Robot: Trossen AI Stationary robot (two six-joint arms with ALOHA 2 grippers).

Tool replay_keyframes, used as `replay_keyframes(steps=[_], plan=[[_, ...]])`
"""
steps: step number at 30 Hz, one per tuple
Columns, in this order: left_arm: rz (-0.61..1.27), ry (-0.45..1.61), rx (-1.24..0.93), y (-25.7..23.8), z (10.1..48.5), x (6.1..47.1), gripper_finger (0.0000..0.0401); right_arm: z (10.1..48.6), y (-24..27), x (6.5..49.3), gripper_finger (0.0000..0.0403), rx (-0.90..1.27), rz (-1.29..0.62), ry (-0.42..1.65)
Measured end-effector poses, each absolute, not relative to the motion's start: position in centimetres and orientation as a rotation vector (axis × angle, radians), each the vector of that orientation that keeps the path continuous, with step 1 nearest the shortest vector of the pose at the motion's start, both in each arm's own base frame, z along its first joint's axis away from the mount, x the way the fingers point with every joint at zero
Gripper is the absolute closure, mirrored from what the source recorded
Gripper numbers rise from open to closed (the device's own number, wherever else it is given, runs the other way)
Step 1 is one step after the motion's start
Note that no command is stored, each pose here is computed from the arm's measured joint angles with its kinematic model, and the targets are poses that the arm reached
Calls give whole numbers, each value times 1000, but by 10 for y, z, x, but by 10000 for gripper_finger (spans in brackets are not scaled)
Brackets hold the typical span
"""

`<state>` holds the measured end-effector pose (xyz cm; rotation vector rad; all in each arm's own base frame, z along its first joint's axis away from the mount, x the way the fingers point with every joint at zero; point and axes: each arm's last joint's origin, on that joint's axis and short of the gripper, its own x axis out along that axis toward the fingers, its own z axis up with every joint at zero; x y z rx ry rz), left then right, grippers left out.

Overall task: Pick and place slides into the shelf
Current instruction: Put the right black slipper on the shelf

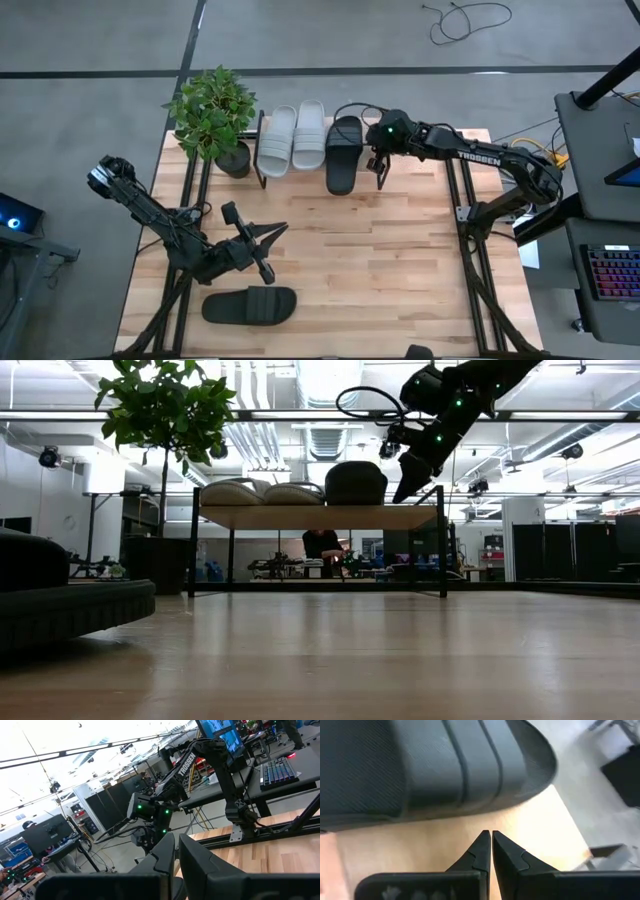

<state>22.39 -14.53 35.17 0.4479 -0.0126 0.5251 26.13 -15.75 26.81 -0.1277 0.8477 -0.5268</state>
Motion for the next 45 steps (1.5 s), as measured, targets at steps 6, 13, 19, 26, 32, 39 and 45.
replay_keyframes(steps=[6,13,19,26,32,39,45], plan=[[526,-13,448,-145,352,224,390,261,-165,269,394,-129,-517,827],[526,-12,449,-145,352,224,390,250,-170,275,394,-131,-516,841],[526,-12,449,-145,352,224,390,247,-174,281,394,-139,-524,813],[526,-12,449,-145,352,224,390,245,-182,285,394,-133,-536,807],[526,-12,449,-145,352,224,390,253,-186,287,394,-112,-555,777],[526,-12,449,-145,352,224,390,254,-183,288,394,-74,-534,764],[526,-12,448,-145,352,224,390,250,-181,286,394,-32,-538,799]])
